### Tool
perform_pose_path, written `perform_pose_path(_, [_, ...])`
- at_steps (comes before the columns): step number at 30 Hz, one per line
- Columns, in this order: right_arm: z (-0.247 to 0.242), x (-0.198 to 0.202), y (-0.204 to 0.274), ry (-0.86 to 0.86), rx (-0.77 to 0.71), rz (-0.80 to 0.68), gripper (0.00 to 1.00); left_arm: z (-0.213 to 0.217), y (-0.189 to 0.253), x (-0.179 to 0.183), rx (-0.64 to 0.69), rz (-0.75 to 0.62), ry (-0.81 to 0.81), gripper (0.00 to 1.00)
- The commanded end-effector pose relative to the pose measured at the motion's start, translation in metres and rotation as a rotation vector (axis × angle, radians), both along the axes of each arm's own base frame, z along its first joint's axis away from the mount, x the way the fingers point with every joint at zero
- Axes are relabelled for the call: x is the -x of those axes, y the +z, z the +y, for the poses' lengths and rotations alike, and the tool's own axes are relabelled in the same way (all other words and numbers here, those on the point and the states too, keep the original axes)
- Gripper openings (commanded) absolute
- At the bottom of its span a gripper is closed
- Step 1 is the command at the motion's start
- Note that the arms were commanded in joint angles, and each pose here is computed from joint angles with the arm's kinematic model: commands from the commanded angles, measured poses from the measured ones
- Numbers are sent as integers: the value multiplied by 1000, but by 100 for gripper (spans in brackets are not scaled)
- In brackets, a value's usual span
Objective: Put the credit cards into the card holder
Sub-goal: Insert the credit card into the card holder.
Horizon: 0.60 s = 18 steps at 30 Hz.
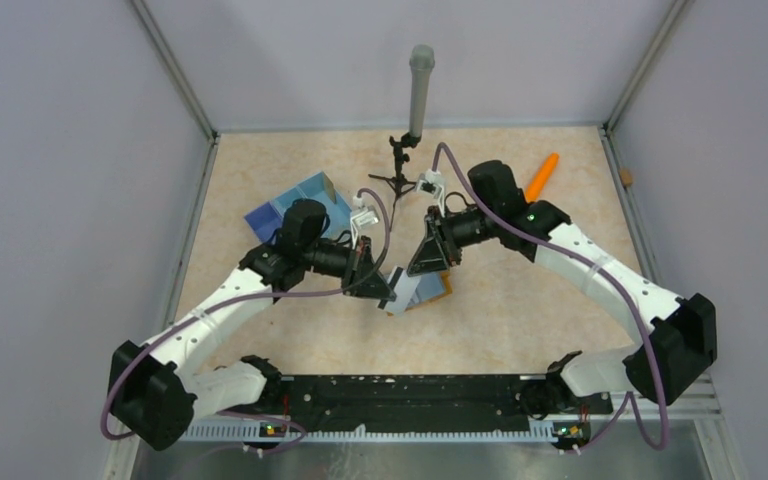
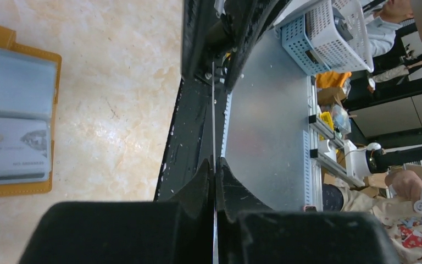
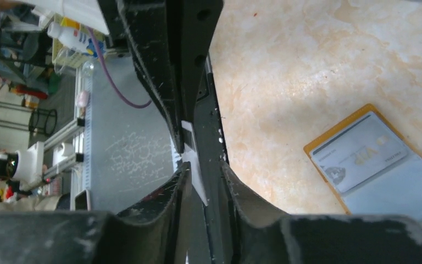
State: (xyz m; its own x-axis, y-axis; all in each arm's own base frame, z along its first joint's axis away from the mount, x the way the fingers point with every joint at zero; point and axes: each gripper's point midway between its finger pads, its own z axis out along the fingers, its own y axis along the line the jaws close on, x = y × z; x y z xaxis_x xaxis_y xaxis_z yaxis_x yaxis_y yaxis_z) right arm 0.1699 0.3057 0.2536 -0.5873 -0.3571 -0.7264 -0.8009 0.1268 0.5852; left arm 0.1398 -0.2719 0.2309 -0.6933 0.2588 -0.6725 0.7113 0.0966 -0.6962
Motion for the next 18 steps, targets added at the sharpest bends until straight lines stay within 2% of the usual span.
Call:
perform_pose_path(1, [1,-17,4,-115,-12,-70,41,-2,4,0,46,-14,49,0])
perform_pose_path(2, [-1,-23,0,-175,-7,-81,52,-2,3,-3,55,-5,94,0])
perform_pose_path(3, [-4,-26,-1,-223,-13,-85,58,-3,7,-8,88,-22,138,0])
perform_pose_path(5, [-8,-30,-2,-306,-46,-80,65,-1,6,-13,144,-14,231,0])
perform_pose_path(7, [-8,-29,-1,-359,-112,-58,67,1,14,-19,220,-25,318,0])
perform_pose_path(12, [-6,-20,4,-412,-309,39,67,9,24,-34,364,-26,491,0])
perform_pose_path(18, [3,-11,4,-393,-411,117,56,2,27,-33,436,19,489,0])
